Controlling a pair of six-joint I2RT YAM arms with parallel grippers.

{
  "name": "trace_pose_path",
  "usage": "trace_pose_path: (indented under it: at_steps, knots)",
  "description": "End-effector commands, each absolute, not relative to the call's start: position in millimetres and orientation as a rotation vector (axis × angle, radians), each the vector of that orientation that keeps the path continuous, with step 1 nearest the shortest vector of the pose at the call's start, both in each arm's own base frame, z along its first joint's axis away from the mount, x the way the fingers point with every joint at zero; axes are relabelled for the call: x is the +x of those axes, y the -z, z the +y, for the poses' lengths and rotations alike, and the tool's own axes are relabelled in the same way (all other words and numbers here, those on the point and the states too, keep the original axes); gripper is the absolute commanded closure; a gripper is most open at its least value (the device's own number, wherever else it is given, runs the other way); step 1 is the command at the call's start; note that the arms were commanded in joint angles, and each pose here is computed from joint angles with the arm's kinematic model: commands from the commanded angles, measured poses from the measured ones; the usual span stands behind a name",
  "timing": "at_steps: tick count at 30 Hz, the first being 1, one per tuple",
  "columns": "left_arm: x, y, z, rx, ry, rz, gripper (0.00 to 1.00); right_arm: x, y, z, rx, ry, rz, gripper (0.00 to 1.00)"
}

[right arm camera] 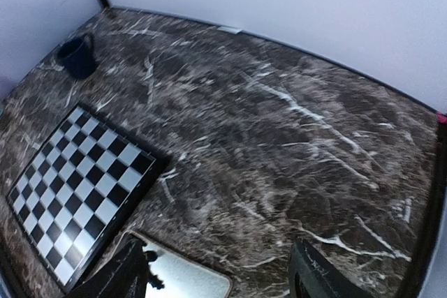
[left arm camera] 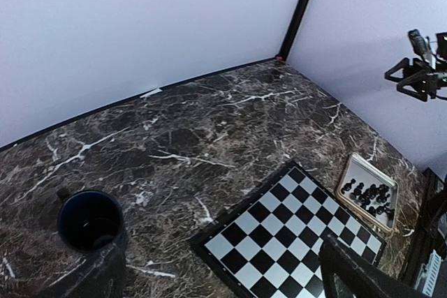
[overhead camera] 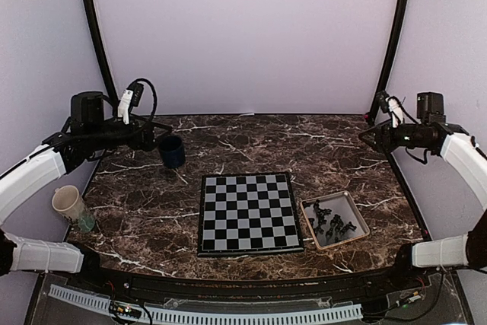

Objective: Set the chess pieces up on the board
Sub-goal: Pick up the rook from the storage box.

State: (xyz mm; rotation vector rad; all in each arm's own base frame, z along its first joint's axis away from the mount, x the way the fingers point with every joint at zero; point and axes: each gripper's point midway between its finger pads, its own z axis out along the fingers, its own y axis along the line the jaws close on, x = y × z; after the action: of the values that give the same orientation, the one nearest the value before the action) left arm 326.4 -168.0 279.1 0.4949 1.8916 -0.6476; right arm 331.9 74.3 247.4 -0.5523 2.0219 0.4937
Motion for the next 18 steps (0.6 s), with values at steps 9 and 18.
trace_pose_path:
  at_steps: [9,18]
  knots:
    - [295,-264,-249,0.753,0.648,1.901,0.01,248,-169,167,-1.34,-0.45,2.101,0.4]
    - [332,-242,-233,0.574,-0.051,1.925,0.01,230,-115,178,-1.458,-0.453,2.27,0.59]
